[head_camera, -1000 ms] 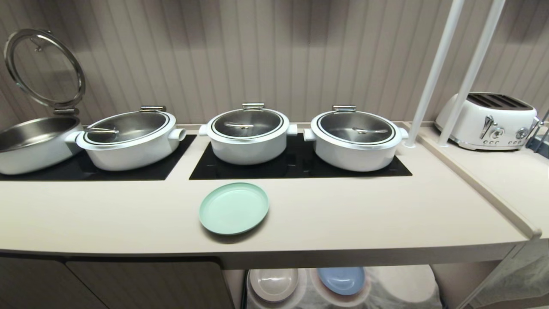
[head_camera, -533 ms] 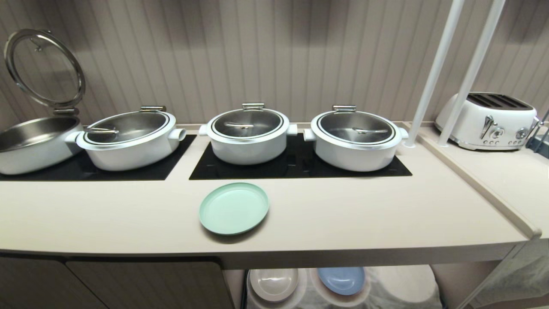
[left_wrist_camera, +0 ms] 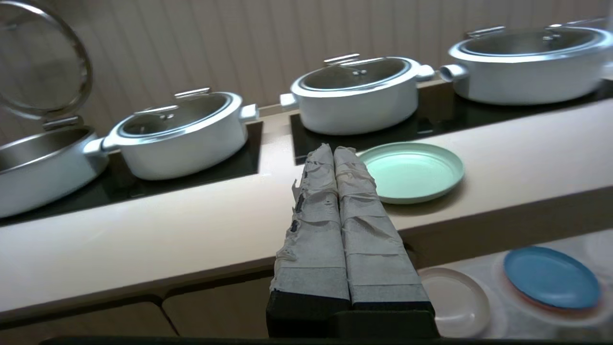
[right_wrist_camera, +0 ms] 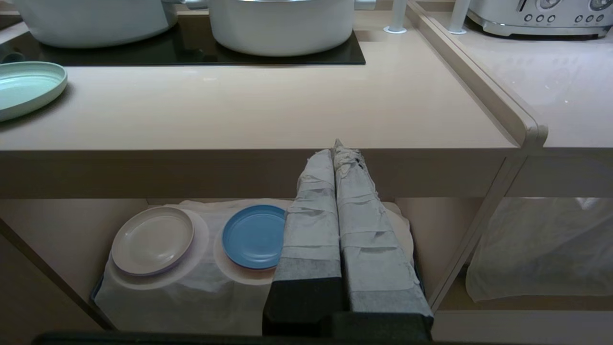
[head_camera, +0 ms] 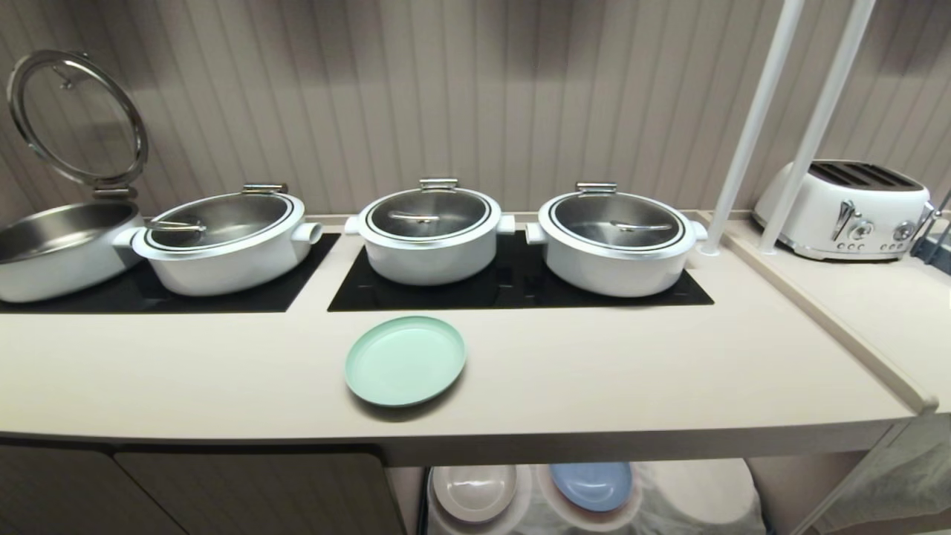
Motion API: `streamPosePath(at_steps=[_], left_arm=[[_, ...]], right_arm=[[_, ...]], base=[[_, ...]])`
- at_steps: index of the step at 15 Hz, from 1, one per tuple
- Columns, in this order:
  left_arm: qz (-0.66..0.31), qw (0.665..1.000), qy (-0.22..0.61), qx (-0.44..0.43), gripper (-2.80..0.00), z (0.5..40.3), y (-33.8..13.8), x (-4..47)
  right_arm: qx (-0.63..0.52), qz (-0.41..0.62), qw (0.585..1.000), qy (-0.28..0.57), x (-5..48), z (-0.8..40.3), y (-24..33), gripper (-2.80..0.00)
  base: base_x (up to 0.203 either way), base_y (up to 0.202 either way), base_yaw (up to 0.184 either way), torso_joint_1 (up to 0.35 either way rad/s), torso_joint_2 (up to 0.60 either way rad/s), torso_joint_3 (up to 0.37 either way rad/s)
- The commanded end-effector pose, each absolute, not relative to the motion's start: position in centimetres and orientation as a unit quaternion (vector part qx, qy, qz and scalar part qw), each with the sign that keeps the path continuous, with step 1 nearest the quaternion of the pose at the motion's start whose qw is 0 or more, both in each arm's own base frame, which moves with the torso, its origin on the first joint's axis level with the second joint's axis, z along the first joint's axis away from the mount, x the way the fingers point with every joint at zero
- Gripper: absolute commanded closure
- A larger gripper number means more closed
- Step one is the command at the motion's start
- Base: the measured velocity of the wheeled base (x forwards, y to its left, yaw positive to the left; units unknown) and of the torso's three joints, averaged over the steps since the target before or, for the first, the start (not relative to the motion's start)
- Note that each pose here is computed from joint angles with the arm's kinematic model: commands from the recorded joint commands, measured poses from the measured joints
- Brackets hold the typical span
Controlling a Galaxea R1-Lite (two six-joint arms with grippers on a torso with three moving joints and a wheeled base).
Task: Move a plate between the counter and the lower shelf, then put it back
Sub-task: Pick up the plate
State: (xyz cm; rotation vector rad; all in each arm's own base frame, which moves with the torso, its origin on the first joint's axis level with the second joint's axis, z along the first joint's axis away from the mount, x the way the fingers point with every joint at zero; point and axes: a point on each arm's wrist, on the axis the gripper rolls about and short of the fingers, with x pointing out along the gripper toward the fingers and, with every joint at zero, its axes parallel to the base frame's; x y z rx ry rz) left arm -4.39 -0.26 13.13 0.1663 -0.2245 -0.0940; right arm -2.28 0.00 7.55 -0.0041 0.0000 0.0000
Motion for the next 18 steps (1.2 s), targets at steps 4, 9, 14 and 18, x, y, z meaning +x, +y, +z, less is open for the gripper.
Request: streamPosePath(at_steps=[4,9,14,18], left_arm=[[-0.091,0.99,-0.072,0.079,0.0,16.2,-0.4,-3.5],[-0.097,0.995,-0.003,0.04,0.0,20.4,-0.4,0.1],[-0.097,0.991,0.08,-0.054,0.0,22.2,-0.5,4.6],[-0.076,0.976,0.166,-0.118,0.0,21.7,-0.5,8.7]], right_arm=[[-0.002,0.0,1.0,0.0,-2.3,7.5,0.0,0.0],[-0.002,0.0,1.0,0.0,-2.3,7.5,0.0,0.0],[-0.002,0.0,1.0,0.0,-2.3,7.5,0.0,0.0],[-0.002,0.0,1.0,0.0,-2.3,7.5,0.0,0.0]], base=[[0.0,0.0,0.0,0.0,0.0,0.0],[0.0,0.0,0.0,0.0,0.0,0.0],[0.0,0.0,0.0,0.0,0.0,0.0],[0.0,0.0,0.0,0.0,0.0,0.0]])
